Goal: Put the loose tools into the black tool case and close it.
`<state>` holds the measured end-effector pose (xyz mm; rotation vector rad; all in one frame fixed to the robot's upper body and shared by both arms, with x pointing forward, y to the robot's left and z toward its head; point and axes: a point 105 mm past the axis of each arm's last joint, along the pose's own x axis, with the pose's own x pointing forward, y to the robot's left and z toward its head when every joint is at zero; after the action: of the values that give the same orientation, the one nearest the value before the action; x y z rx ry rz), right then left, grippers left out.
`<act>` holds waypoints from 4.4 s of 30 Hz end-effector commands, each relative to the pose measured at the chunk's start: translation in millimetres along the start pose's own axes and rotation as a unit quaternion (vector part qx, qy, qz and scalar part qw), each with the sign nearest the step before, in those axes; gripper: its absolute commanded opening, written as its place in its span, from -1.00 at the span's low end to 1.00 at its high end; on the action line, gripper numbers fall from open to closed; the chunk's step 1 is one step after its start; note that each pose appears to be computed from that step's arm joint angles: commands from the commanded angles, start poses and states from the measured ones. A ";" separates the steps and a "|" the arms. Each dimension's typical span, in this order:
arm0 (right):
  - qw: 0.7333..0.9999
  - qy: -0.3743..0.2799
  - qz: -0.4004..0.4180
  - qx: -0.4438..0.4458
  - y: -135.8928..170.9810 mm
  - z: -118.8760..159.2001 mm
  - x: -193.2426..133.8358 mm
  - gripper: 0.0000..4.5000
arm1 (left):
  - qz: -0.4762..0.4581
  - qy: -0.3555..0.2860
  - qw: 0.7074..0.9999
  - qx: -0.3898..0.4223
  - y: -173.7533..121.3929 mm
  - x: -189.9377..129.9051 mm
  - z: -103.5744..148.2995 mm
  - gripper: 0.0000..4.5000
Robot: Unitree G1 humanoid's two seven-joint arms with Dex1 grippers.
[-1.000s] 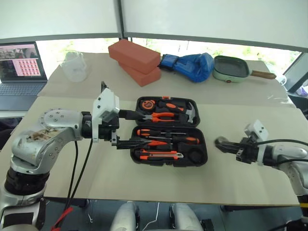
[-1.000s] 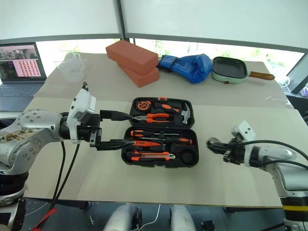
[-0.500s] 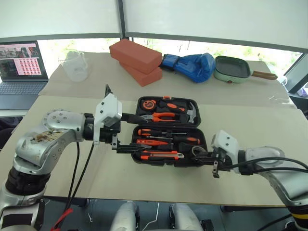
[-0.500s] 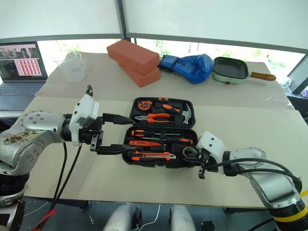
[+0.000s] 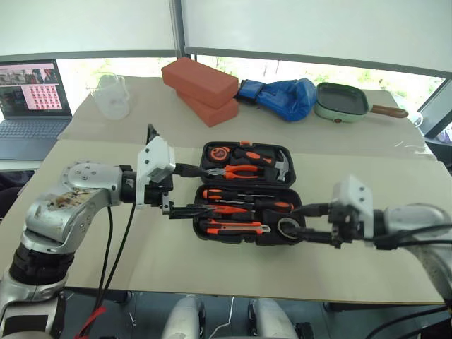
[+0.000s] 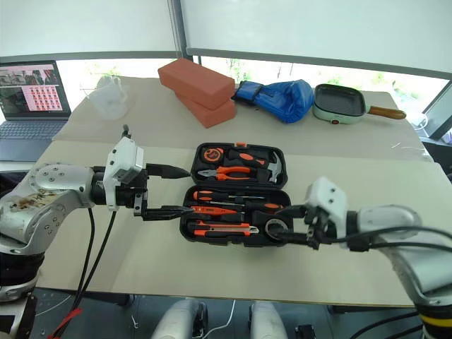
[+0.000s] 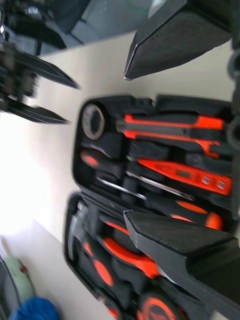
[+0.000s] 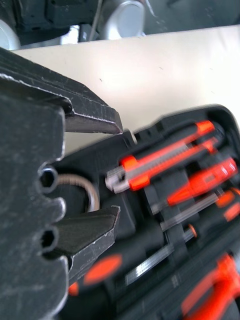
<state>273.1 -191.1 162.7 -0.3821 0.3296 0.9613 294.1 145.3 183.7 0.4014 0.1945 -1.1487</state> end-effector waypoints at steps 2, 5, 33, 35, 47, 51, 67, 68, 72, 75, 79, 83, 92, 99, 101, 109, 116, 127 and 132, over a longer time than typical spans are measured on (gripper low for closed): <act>0.995 0.021 -0.102 0.010 -48.9 -21.3 -12.2 -0.38 | 0.094 0.066 0.993 -0.002 29.4 -21.0 -42.9 0.35; 0.992 0.027 -0.119 0.015 -61.5 -32.1 -6.4 -0.87 | 0.099 0.084 0.992 -0.006 29.2 -19.5 -59.6 -0.18; 0.997 0.007 0.076 -0.032 34.2 -30.8 27.8 -1.00 | -0.111 0.051 0.991 -0.053 -71.5 13.3 -56.3 -0.97; 0.996 0.012 0.079 -0.029 43.3 -34.6 24.0 -1.00 | -0.106 0.069 0.991 -0.053 -76.3 9.1 -63.9 -0.97; 0.997 0.064 -0.034 0.016 1.3 -48.8 -9.9 -0.15 | 0.053 0.141 0.978 -0.144 -21.9 -33.6 -81.7 0.08; 0.990 0.022 -0.102 0.091 -38.9 -30.8 -6.6 0.41 | 0.118 0.103 0.957 -0.243 17.8 -33.2 -64.1 0.49; 0.969 0.021 -0.126 0.214 -72.7 -16.8 53.8 -0.14 | 0.129 0.060 0.937 -0.320 54.0 32.9 -36.1 0.49; 0.969 0.021 -0.122 0.215 -71.2 -16.7 55.0 -0.34 | 0.127 0.062 0.937 -0.321 53.5 34.4 -37.5 0.24; 0.970 0.021 -0.115 0.214 -66.4 -15.5 59.0 -0.91 | 0.126 0.066 0.936 -0.322 52.7 40.0 -42.2 -0.33; 0.970 0.019 -0.112 0.213 -63.9 -14.5 60.6 -1.00 | 0.133 0.064 0.935 -0.322 56.5 42.6 -44.2 -0.82; 0.971 0.009 -0.105 0.213 -60.6 -8.7 62.4 -1.00 | 0.123 0.054 0.937 -0.324 55.6 47.9 -43.0 -0.98; 0.972 -0.007 -0.099 0.214 -58.1 -0.2 63.2 -1.00 | 0.111 0.046 0.939 -0.322 52.6 50.1 -38.8 -0.98; 0.974 -0.010 -0.099 0.203 -55.0 4.2 65.4 -1.00 | 0.113 0.046 0.935 -0.333 55.1 41.1 -36.5 -0.57; 0.975 -0.004 -0.095 0.203 -52.6 1.2 68.0 -1.00 | 0.108 0.035 0.935 -0.337 56.6 43.1 -25.5 0.29; 0.975 -0.003 -0.102 0.199 -54.6 0.9 64.8 -1.00 | 0.113 0.027 0.936 -0.331 60.2 40.7 -19.8 0.29; 0.971 -0.009 -0.122 0.205 -61.1 3.7 42.1 -1.00 | 0.111 0.031 0.938 -0.328 59.8 30.9 -10.8 0.29; 0.970 -0.004 -0.122 0.212 -57.1 -3.6 36.1 -0.87 | 0.111 0.058 0.938 -0.322 51.2 42.2 -28.5 0.30; 0.970 0.005 -0.120 0.213 -53.8 -10.1 45.7 0.29 | 0.115 0.076 0.940 -0.313 47.1 44.9 -37.4 0.31; 0.968 0.012 -0.124 0.220 -57.3 -18.2 53.4 0.05 | 0.116 0.089 0.939 -0.312 43.4 53.0 -46.1 0.19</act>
<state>342.4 -190.3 124.0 -0.0102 0.5421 0.6196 356.0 138.7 127.0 -0.0678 0.6657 -0.7547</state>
